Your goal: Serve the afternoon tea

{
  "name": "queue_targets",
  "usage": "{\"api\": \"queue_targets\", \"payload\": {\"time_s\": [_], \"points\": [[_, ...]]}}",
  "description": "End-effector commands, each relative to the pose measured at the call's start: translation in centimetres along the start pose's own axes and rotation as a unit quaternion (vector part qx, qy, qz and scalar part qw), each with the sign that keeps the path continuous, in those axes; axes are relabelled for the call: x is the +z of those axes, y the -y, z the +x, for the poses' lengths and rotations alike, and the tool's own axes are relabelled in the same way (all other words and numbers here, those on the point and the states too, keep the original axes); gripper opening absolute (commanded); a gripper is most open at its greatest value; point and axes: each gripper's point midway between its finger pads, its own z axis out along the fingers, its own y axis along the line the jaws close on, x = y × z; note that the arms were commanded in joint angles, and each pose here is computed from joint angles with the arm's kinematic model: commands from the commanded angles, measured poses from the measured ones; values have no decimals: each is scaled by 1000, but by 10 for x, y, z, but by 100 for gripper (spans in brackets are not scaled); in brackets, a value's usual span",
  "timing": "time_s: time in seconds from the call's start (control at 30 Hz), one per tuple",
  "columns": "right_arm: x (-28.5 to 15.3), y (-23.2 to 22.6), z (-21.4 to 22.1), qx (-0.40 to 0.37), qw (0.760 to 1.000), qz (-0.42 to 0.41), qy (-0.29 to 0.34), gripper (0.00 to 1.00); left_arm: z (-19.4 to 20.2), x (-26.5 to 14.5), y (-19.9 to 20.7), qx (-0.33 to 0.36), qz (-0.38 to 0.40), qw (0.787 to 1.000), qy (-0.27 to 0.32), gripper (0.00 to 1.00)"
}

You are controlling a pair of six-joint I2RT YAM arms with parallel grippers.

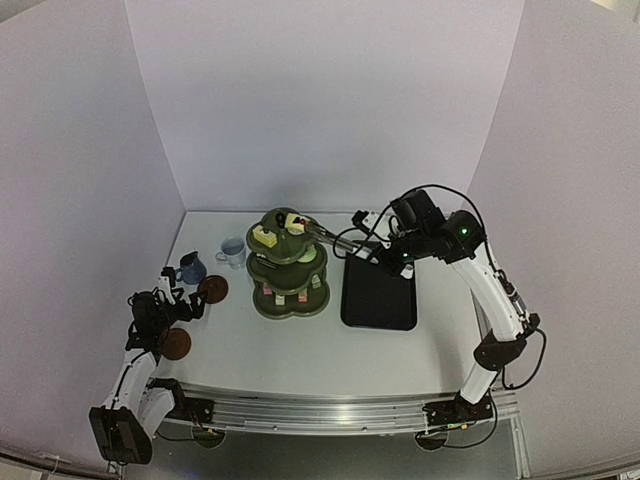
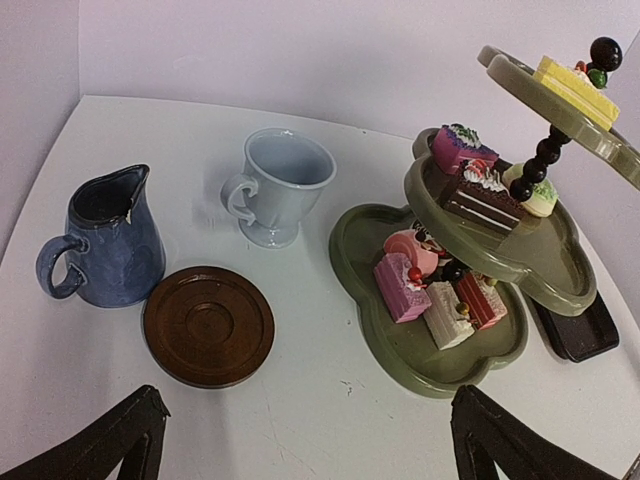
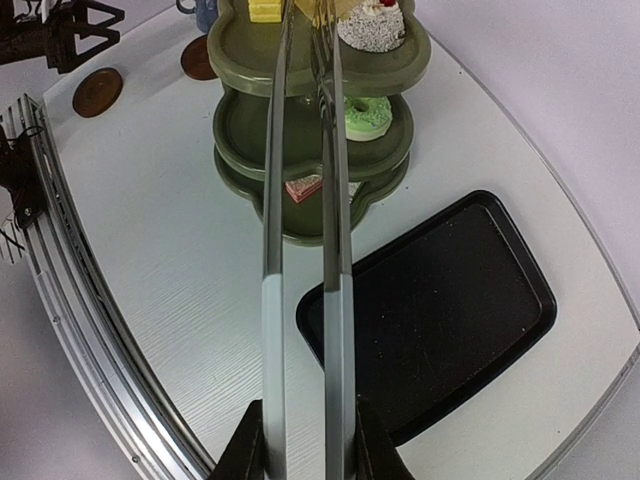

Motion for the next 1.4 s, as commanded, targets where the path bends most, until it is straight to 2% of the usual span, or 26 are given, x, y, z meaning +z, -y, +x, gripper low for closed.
{"api": "queue_targets", "payload": {"time_s": [0.0, 0.53, 1.17, 1.27, 1.37], "points": [[3, -14, 35, -1, 996, -24, -85, 0, -7, -2, 1, 11, 2, 1000, 14, 100], [20, -17, 55, -3, 991, -20, -134, 0, -7, -1, 0, 9, 1, 1000, 14, 100], [26, -17, 45, -10, 992, -11, -125, 0, -8, -2, 1, 12, 1, 1000, 16, 100], [24, -17, 45, -10, 992, -10, -123, 5, -7, -1, 0, 12, 1, 1000, 15, 100], [24, -17, 44, -6, 992, -10, -123, 20, -8, -1, 1, 11, 2, 1000, 15, 100]]}}
